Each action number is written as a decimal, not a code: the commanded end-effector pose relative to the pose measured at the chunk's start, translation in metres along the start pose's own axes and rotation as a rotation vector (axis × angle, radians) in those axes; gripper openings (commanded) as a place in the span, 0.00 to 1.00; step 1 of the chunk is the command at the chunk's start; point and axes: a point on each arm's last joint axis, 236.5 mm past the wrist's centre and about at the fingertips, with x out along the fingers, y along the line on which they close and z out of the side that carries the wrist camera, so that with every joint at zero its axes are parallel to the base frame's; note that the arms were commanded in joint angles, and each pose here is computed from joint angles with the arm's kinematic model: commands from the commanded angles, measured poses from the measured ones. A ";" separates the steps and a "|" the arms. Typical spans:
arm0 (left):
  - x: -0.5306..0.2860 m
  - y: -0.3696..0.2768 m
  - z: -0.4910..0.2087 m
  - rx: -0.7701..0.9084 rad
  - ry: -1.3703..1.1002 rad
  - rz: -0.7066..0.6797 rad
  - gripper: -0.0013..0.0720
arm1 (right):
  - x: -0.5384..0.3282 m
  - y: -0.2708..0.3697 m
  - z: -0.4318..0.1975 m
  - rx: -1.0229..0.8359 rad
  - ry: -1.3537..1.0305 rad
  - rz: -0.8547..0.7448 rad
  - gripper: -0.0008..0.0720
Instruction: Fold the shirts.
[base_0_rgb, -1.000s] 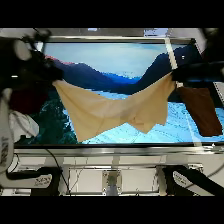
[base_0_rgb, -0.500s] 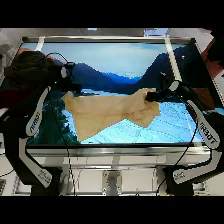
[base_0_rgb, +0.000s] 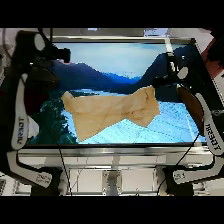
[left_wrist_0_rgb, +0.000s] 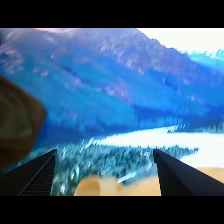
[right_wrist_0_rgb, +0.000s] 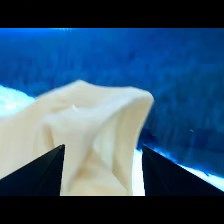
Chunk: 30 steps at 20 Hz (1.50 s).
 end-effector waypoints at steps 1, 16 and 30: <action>-0.047 0.012 -0.058 0.005 0.140 0.034 0.96 | -0.007 -0.007 -0.041 -0.133 0.165 -0.022 0.75; 0.004 -0.086 -0.353 -0.717 0.338 -0.226 0.96 | 0.050 0.038 -0.049 -0.045 0.059 0.172 0.75; -0.005 -0.131 -0.410 -0.843 0.557 -0.337 0.85 | 0.048 0.050 -0.067 -0.034 0.134 0.225 0.75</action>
